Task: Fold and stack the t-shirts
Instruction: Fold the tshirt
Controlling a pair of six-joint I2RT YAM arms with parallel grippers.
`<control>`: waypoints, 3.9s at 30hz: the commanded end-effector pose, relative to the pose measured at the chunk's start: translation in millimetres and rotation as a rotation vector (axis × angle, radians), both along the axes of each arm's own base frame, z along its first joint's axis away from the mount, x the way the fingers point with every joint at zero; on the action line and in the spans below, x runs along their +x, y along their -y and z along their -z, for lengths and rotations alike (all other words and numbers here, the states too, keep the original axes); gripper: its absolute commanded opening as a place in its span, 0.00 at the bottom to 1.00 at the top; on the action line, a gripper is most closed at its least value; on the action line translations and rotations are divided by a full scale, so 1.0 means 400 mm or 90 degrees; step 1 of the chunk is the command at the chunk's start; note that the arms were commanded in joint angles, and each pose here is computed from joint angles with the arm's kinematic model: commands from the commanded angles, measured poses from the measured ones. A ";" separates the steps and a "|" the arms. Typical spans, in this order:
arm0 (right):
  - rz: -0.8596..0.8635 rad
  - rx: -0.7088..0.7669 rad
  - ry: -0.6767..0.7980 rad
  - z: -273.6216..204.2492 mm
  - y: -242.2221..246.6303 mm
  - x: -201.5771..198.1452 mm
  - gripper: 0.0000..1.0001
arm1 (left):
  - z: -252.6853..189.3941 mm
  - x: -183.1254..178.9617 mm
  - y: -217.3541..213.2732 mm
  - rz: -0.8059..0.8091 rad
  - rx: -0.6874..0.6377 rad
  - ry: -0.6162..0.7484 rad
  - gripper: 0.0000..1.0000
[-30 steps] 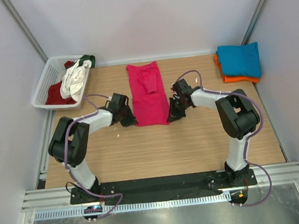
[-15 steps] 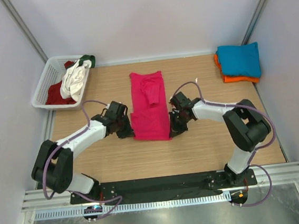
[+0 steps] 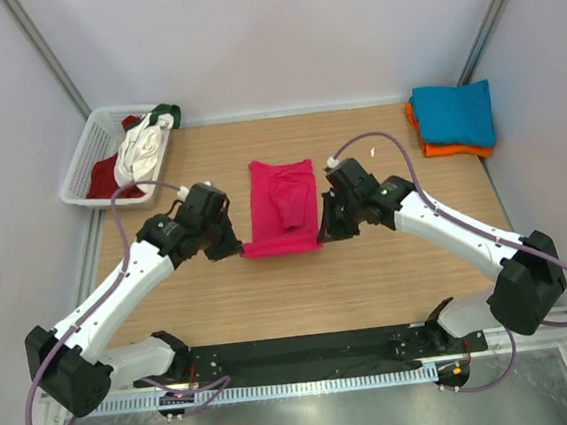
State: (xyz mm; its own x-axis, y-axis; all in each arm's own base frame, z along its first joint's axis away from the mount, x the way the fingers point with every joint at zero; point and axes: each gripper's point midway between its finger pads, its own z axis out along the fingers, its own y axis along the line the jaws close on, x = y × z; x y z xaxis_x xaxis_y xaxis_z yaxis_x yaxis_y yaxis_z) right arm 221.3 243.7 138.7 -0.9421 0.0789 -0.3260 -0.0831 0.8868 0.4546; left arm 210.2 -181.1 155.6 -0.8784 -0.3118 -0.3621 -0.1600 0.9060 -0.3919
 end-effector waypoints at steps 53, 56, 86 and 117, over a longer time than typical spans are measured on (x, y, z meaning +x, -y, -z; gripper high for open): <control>0.087 0.003 0.167 -0.052 -0.007 0.661 0.01 | 0.027 0.629 0.017 -0.105 -0.123 0.062 0.00; 0.081 0.018 0.184 -0.082 -0.011 0.652 0.01 | -0.028 0.628 0.008 -0.080 -0.111 0.106 0.00; 0.067 0.055 0.103 -0.100 0.117 0.219 0.01 | -0.142 0.213 0.105 0.094 -0.081 0.196 0.00; 0.056 0.022 0.069 0.031 0.127 0.200 0.68 | -0.036 0.206 0.089 0.062 0.060 0.128 0.84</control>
